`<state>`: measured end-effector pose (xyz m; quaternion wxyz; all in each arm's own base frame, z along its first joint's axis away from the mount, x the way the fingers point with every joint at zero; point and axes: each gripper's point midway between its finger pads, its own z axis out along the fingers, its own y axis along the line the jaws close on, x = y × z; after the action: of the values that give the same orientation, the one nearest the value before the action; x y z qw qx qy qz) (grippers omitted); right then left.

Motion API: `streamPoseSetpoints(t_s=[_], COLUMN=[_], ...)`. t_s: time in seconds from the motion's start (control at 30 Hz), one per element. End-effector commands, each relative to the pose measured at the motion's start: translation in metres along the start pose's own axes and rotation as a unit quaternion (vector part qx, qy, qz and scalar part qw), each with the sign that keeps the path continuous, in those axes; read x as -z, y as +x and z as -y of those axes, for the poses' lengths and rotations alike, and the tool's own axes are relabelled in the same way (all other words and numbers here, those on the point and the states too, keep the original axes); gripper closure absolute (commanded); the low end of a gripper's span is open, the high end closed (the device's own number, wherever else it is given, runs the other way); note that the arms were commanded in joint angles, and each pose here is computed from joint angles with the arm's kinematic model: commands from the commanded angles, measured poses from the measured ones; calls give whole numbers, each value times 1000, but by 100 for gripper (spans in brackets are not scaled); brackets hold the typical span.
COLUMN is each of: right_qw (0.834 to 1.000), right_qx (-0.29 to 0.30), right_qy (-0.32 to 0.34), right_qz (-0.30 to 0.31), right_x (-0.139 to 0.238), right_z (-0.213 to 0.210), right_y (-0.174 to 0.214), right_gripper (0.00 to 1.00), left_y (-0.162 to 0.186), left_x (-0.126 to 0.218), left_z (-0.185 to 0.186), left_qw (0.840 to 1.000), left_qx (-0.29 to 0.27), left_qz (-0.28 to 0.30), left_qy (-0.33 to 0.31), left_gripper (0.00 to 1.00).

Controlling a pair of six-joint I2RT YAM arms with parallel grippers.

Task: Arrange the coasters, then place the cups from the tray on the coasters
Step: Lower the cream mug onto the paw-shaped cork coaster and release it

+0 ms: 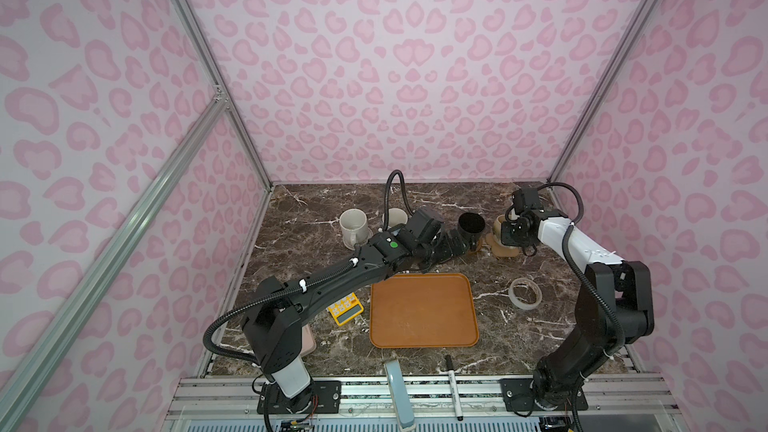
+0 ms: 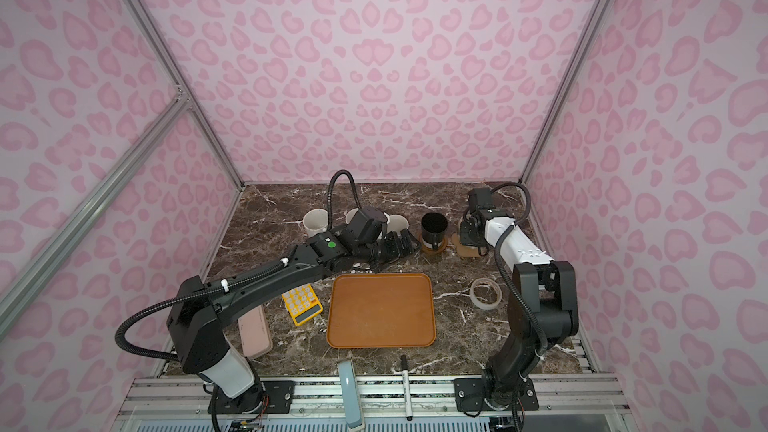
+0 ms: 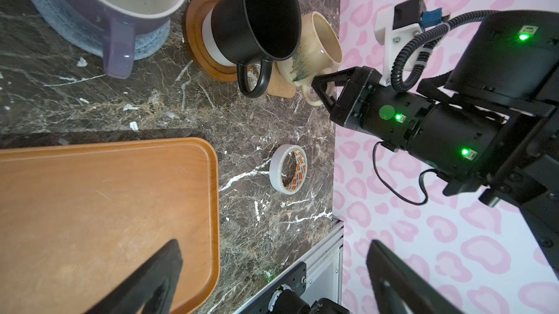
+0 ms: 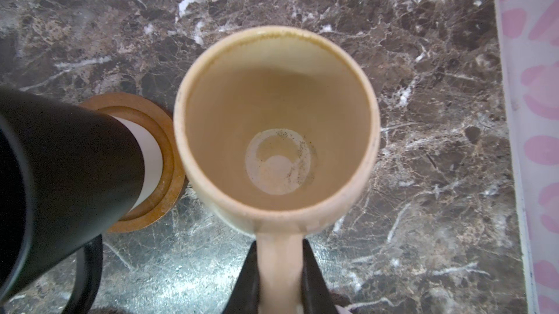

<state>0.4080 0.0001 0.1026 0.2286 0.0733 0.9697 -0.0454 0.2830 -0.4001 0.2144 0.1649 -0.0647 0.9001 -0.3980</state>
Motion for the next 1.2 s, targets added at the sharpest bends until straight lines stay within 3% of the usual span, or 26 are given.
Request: streamPoseSetpoints(t_s=[0.0,0.5,0.87,1.17], right_qw=[1000,1000,998,999], right_qx=[2,-4,-8,-6], right_qy=[-7,-30,-28,-29], right_qz=[9,-2,49,28], right_x=[-7,-12,6,-8], right_z=[-3,-5,-1,0], right_y=[-1,20,-12,16], right_gripper=[100,100,100,100], left_y=[-1,1,3,6], left_x=[-2,-2,0,-2], left_z=[5,9,8,7], left_qw=[1000,1000,1000,1000], left_qx=[-1,2,-3,-5], left_qz=[5,9,11,7], left_qy=[13,18,15,13], left_gripper=[3,3,3,3])
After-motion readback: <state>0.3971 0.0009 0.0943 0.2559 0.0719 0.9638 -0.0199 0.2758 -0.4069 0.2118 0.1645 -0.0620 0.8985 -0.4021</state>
